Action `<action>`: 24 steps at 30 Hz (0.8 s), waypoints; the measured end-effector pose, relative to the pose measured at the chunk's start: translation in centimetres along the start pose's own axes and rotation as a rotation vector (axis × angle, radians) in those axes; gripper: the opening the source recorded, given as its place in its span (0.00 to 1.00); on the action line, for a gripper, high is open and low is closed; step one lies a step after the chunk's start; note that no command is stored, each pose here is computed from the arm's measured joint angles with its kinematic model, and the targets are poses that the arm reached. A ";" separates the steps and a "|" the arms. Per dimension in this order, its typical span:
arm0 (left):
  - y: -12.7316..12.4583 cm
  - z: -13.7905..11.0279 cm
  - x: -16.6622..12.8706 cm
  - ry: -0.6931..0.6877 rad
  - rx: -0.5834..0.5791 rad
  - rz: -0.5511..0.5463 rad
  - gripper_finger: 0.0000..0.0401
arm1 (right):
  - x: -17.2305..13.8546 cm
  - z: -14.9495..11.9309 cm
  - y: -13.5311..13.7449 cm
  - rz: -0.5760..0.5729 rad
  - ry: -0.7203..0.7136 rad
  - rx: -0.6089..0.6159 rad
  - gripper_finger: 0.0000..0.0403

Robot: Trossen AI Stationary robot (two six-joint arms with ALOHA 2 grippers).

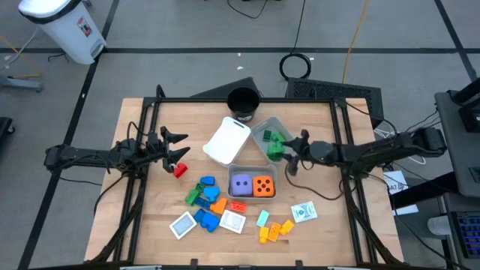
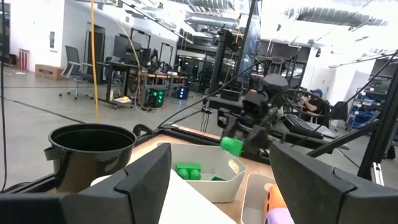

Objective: Pick & Place Toys
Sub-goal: Put the green game piece into the top gray bin, then put the yellow game piece into the top gray bin

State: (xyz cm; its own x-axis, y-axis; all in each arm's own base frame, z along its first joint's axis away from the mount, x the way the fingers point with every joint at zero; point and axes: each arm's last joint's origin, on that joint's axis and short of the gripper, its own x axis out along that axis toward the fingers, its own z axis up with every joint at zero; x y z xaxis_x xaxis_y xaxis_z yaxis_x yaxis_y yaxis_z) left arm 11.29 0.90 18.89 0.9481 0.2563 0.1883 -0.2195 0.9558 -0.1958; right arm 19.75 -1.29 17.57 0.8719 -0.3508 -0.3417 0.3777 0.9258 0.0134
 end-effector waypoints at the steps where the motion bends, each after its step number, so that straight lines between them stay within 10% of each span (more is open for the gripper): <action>1: 0.0 0.0 0.0 -0.001 0.000 0.000 0.69 | 0.1 -0.1 -0.2 -0.010 0.011 0.002 0.41; 24: 0.0 0.0 0.0 0.000 0.000 0.000 0.69 | 0.1 -0.3 -0.2 -0.009 0.035 0.027 0.70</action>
State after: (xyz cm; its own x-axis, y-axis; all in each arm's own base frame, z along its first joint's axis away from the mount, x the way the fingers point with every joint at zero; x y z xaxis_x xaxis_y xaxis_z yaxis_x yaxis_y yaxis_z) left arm 11.29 0.90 18.89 0.9481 0.2564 0.1883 -0.2195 0.9557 -0.1962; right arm 19.64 -1.50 17.23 0.8573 -0.3536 -0.3742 0.3941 0.9184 0.0350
